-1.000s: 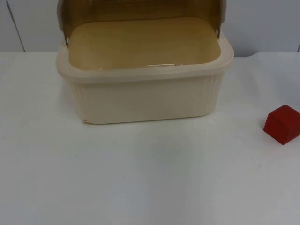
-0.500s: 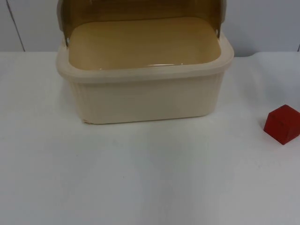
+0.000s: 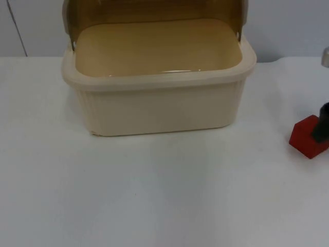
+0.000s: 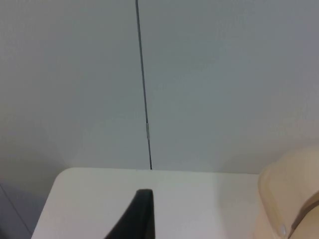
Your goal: Open the box lid with the left hand, place the block into the box with the right hand, then close the box lid with the left hand.
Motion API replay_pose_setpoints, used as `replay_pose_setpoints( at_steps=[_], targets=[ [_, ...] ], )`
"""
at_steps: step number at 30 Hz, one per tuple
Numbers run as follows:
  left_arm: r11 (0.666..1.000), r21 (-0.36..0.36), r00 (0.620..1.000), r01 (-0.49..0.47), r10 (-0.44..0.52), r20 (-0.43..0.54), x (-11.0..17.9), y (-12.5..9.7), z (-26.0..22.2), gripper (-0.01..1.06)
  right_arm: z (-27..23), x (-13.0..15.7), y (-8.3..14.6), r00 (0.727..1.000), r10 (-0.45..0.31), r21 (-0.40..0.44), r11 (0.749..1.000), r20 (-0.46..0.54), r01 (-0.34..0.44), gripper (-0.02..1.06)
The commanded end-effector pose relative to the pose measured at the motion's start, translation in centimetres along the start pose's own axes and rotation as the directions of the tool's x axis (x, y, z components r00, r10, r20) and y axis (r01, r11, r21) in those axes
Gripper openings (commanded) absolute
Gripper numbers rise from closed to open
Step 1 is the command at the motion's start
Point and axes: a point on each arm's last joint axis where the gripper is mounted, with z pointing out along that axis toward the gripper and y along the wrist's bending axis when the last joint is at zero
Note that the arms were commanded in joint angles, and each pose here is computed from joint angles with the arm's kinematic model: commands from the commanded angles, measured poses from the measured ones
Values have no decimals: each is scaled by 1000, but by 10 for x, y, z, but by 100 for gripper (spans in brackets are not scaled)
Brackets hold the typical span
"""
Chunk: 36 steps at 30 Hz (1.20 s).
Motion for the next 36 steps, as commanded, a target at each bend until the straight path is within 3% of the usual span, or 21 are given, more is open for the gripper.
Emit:
replay_pose_setpoints(
  at_steps=[1, 5, 13, 17, 21, 22, 27, 29, 34, 36],
  targets=[
    [1000, -8, 1000, -4, 4, 1, 0, 1, -1, 104, 5, -5, 7, 999, -39, 14, 999, 27, 38, 105],
    [1000, -8, 1000, -4, 4, 1, 0, 1, -1, 104, 19, -9, 20, 997, -74, 19, 997, 37, 74, 105],
    [1000, -13, 1000, -13, 13, 1, 0, 2, -1, 104, 29, -7, 20, 999, -29, 29, 999, 37, 28, 104],
    [1000, -13, 1000, -13, 13, 1, 0, 2, -1, 104, 33, -6, 20, 999, -32, 33, 999, 33, 31, 97],
    [1000, -13, 1000, -13, 13, 1, 0, 2, -1, 104, 44, 0, 21, 1000, -18, 12, 1000, -3, 18, 64],
    [1000, -13, 1000, -13, 13, 1, 0, 2, -1, 104, 44, 0, 21, 1000, -18, 12, 1000, -3, 18, 64],
    [1000, -13, 1000, -13, 13, 3, 0, 2, -1, 104, 36, -4, 20, 998, 60, 23, 998, 24, -61, 5],
    [1000, -13, 1000, -13, 13, 3, 0, 2, -1, 104, 32, -7, 19, 996, 78, 30, 996, 43, -80, 0],
    [1000, -13, 1000, -13, 13, 3, 0, 2, -1, 104, -1, -21, 18, 988, 84, 48, 995, 126, -91, 0],
    [1000, -7, 1000, -2, 2, 4, 0, 1, -1, 104, -35, -32, 18, 975, 71, 68, 994, 209, -86, 0]
  ],
)
